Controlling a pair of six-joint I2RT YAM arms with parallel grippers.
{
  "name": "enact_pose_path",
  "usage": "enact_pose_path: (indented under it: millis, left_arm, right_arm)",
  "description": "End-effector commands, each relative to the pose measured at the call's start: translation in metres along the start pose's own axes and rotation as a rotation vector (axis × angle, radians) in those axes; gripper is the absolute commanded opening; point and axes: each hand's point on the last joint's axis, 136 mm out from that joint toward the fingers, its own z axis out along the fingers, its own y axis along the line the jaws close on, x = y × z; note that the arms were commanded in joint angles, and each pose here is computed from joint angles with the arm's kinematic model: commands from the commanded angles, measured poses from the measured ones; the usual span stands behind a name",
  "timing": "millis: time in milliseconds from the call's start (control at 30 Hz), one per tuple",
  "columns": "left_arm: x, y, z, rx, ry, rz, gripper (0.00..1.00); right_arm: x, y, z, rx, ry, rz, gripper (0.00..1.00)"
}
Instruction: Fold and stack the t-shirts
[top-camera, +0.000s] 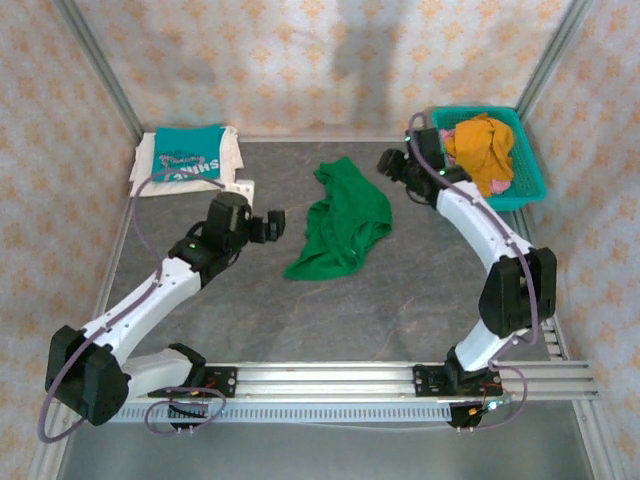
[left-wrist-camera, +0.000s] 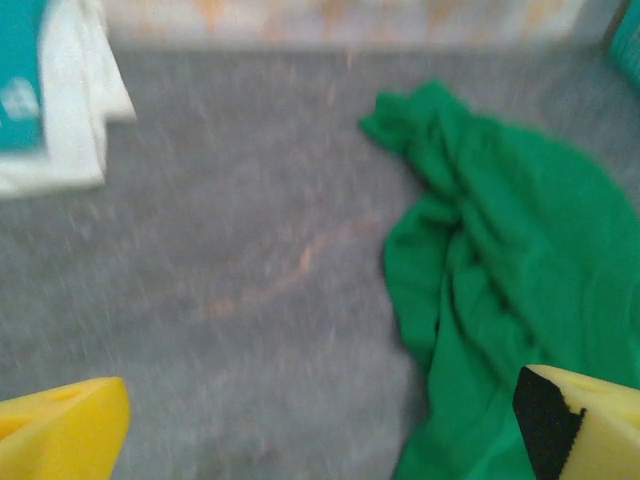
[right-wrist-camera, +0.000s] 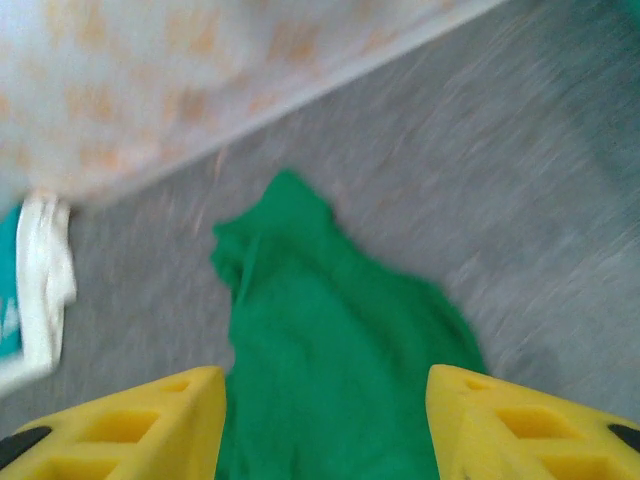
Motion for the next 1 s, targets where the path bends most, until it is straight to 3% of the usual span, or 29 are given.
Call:
enact_pose_path:
  millis: [0, 133, 233, 367, 467, 667, 800, 900, 967]
  left_arm:
    - [0.069, -0.005, 0.008, -0.003, 0.211, 0.001, 0.98]
    - [0.112, -0.026, 0.014, 0.058, 0.305, 0.014, 0.91]
    - [0.131, -0.030, 0.021, 0.066, 0.347, 0.019, 0.90]
    - [0.148, -0.035, 0.034, 0.082, 0.379, 0.043, 0.87]
    - [0.155, -0.036, 0.048, 0.074, 0.397, 0.059, 0.77]
    - [0.157, -0.041, 0.070, 0.063, 0.390, 0.071, 0.69]
    - [0.157, -0.043, 0.077, 0.057, 0.393, 0.068, 0.47]
    - [0.153, -0.037, 0.077, 0.022, 0.381, 0.069, 0.12]
    - [0.150, -0.032, 0.075, -0.007, 0.369, 0.073, 0.06]
  right_arm:
    - [0.049, 0.042, -0.013, -0.136, 0.109, -0.165, 0.55]
    - [0.112, 0.039, -0.012, -0.152, 0.241, -0.205, 0.56]
    - [0.139, 0.031, -0.012, -0.138, 0.291, -0.226, 0.57]
    - [0.164, 0.021, -0.005, -0.099, 0.375, -0.245, 0.57]
    - [0.179, 0.019, 0.004, -0.095, 0.425, -0.240, 0.53]
    - [0.200, 0.006, 0.021, -0.063, 0.487, -0.268, 0.52]
    - [0.217, 0.004, 0.030, -0.077, 0.545, -0.260, 0.46]
    - [0.226, 0.001, 0.036, -0.079, 0.567, -0.256, 0.32]
    - [0.224, 0.002, 0.038, -0.081, 0.555, -0.253, 0.27]
